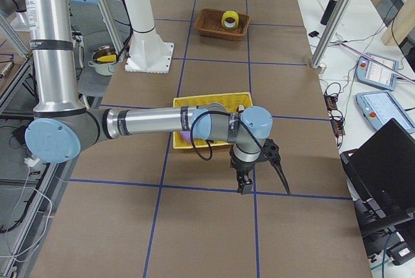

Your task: Move tape to another basket

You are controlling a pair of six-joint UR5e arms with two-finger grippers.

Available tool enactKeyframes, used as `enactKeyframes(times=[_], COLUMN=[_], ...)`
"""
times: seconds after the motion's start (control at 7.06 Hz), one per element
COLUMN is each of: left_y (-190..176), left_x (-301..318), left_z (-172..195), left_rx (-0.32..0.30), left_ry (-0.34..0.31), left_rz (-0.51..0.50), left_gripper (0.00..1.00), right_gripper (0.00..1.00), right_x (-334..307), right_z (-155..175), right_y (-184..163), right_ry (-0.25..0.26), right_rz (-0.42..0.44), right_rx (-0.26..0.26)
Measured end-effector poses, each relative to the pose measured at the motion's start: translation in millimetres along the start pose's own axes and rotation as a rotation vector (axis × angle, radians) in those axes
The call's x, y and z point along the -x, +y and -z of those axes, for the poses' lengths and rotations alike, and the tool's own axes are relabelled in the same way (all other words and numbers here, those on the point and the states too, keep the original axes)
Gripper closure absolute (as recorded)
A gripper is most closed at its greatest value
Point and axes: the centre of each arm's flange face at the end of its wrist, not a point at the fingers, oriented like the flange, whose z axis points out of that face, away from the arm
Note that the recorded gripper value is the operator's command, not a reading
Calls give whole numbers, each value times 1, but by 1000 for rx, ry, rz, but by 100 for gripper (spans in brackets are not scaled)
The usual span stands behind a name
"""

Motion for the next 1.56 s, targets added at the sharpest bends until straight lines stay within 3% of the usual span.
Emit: enactKeyframes(times=[1.56], left_y=[16], left_x=[-4], left_z=[2], left_rx=[-5], left_ry=[-6], left_rz=[-6], left_gripper=[1], right_gripper=[0], right_x=[4], right_z=[5], right_y=[-1], right_ry=[1], right_rz=[-14], right_rx=[-10])
